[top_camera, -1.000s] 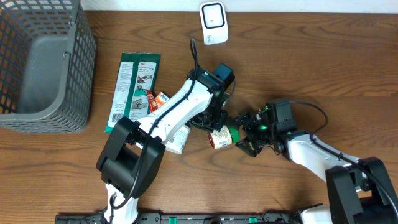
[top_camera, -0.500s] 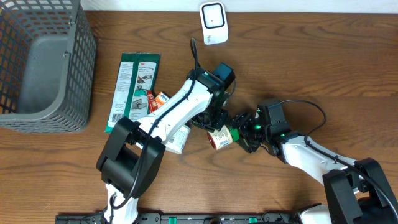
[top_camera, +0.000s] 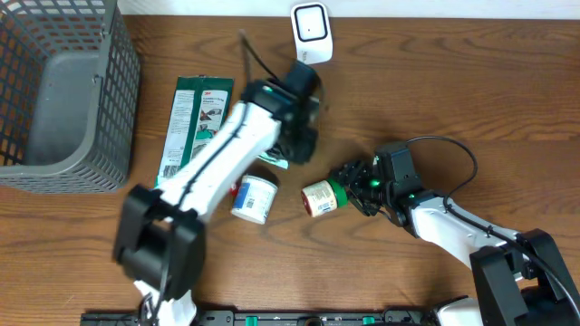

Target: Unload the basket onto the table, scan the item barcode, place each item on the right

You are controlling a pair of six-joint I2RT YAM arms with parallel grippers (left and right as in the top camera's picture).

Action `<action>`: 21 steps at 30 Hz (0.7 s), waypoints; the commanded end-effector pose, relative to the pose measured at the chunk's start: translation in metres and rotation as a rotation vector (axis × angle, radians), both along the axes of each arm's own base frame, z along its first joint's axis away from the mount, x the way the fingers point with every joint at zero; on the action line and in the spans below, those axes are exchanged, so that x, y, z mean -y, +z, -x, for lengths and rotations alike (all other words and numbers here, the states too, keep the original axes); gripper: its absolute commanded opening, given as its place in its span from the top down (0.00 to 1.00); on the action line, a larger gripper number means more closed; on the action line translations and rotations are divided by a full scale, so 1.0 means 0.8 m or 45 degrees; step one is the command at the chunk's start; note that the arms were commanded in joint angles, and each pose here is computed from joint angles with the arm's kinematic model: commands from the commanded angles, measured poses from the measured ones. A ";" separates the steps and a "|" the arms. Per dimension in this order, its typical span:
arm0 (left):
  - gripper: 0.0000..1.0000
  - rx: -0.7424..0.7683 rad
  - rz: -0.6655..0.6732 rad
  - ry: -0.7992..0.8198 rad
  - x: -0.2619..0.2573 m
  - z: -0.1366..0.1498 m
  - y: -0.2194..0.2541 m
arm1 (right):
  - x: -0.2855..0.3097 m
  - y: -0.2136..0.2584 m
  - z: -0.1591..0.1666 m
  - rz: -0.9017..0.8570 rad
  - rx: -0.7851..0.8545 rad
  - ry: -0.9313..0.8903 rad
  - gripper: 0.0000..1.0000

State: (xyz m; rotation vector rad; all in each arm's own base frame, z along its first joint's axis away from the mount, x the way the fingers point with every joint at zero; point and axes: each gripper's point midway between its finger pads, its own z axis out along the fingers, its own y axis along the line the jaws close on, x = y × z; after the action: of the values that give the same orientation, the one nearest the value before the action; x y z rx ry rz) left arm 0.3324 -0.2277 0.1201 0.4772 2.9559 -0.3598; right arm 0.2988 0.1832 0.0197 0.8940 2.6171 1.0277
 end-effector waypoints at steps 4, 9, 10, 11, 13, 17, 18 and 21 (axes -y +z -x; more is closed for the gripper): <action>0.71 0.190 0.080 0.213 -0.063 -0.043 0.071 | -0.004 -0.001 0.002 -0.034 -0.064 -0.033 0.17; 0.71 0.257 0.096 0.356 -0.119 -0.055 0.102 | -0.017 0.002 0.019 -0.182 -0.253 -0.115 0.01; 0.71 0.258 0.094 0.376 -0.127 -0.055 0.104 | -0.020 0.004 0.021 -0.208 -0.280 -0.120 0.01; 0.71 0.256 0.092 0.393 -0.134 -0.055 0.105 | -0.022 0.005 0.023 -0.231 -0.305 -0.131 0.01; 0.71 0.242 0.084 0.411 -0.141 -0.053 0.104 | -0.028 0.008 0.028 -0.276 -0.350 -0.129 0.01; 0.70 0.215 0.072 0.416 -0.145 -0.048 0.100 | -0.033 0.010 0.040 -0.336 -0.469 -0.166 0.01; 0.69 0.211 0.071 0.415 -0.145 -0.048 0.099 | -0.034 0.009 0.044 -0.344 -0.501 -0.176 0.01; 0.67 0.208 0.069 0.415 -0.145 -0.048 0.098 | -0.032 0.005 0.054 -0.334 -0.558 -0.180 0.01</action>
State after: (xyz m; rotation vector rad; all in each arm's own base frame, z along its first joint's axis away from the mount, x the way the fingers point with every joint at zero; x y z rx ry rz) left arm 0.3693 -0.1142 0.1915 0.0333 2.8041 -0.3511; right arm 0.2682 0.2048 0.0261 1.3754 2.7012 1.2515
